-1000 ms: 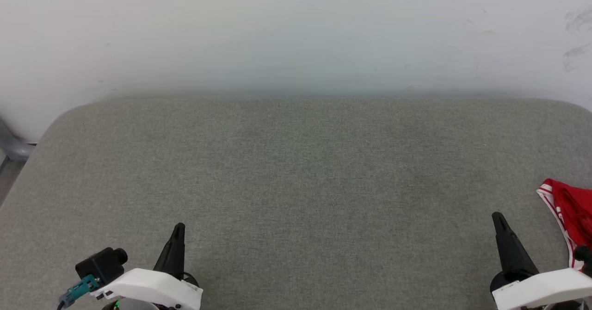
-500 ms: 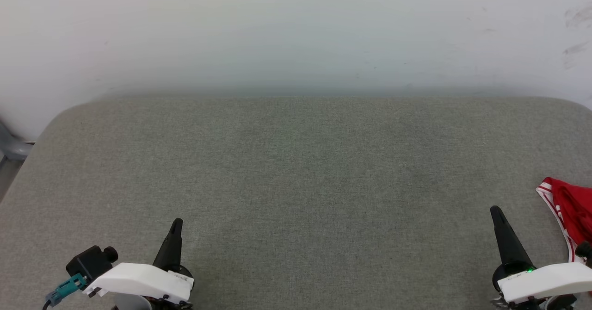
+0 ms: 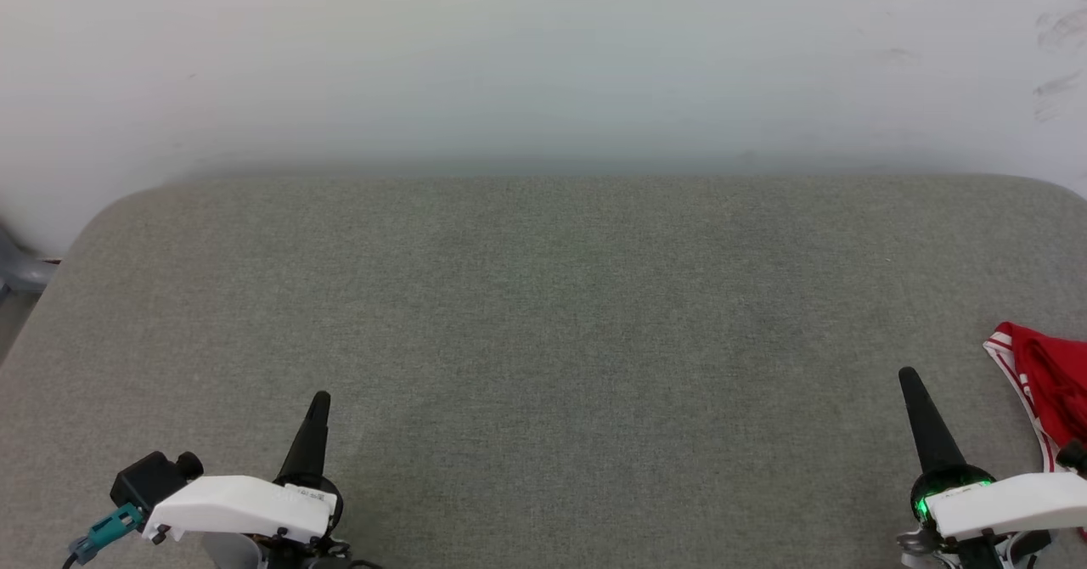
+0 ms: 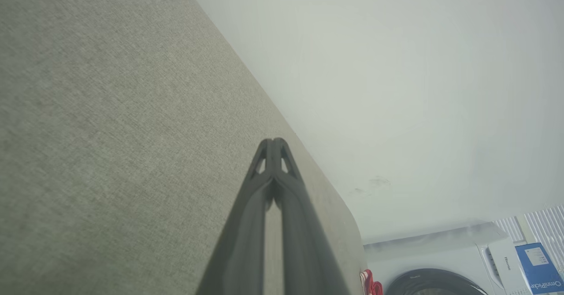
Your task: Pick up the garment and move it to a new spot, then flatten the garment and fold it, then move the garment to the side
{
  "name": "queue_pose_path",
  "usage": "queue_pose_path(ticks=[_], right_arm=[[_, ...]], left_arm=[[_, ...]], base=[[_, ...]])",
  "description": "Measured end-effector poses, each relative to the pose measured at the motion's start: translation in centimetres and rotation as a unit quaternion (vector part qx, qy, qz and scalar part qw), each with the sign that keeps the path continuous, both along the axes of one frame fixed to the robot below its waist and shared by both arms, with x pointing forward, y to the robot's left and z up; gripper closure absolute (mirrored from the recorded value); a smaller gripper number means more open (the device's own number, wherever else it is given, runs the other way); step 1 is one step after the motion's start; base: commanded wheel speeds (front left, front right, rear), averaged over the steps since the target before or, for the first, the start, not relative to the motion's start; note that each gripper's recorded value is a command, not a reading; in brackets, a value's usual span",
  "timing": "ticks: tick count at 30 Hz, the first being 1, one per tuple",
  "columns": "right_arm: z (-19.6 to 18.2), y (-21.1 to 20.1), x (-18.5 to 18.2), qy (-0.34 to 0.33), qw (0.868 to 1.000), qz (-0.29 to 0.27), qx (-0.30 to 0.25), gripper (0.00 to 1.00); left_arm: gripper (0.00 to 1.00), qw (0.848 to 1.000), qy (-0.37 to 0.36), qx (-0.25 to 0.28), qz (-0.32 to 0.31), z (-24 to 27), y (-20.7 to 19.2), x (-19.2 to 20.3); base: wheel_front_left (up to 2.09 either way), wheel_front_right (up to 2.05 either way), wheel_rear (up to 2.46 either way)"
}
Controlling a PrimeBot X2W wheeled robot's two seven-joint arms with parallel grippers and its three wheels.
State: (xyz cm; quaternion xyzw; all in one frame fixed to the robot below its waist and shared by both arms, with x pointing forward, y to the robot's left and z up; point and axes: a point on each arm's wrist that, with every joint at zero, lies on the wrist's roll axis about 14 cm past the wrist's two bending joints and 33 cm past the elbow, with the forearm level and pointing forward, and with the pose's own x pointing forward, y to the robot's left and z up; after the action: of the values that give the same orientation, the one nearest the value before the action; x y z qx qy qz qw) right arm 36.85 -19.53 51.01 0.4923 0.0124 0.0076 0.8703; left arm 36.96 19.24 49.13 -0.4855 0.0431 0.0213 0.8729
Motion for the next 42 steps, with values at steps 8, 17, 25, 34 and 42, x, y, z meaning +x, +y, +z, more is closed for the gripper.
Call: queue_pose_path(ticks=[8, 17, 25, 34, 42], right_arm=[[-0.1, 0.0, 0.3, 0.001, 0.999, -0.001, 0.042, 1.0], [-0.3, -0.1, 0.6, 0.003, 0.996, -0.004, 0.087, 1.0], [-0.4, -0.2, 0.8, 0.003, 0.992, -0.006, 0.124, 1.0], [-0.4, -0.2, 1.1, 0.003, 0.987, -0.008, 0.162, 1.0], [-0.4, -0.3, 1.4, 0.002, 0.981, -0.01, 0.193, 1.0]], left_arm=[[1.0, 0.999, -0.002, -0.044, 0.002, 0.1, 0.1, 0.3], [1.0, 0.996, -0.006, -0.091, 0.006, 0.3, 0.1, 0.6], [1.0, 0.992, -0.011, -0.128, 0.008, 0.4, 0.3, 0.8], [1.0, 0.986, -0.016, -0.168, 0.011, 0.5, 0.4, 1.0], [1.0, 0.979, -0.024, -0.2, 0.012, 0.8, 0.4, 1.3]], base=[[0.0, 0.0, 0.0], [0.0, 0.0, 0.0], [0.0, 0.0, 0.0], [0.0, 0.0, 0.0], [0.0, 0.0, 0.0]])
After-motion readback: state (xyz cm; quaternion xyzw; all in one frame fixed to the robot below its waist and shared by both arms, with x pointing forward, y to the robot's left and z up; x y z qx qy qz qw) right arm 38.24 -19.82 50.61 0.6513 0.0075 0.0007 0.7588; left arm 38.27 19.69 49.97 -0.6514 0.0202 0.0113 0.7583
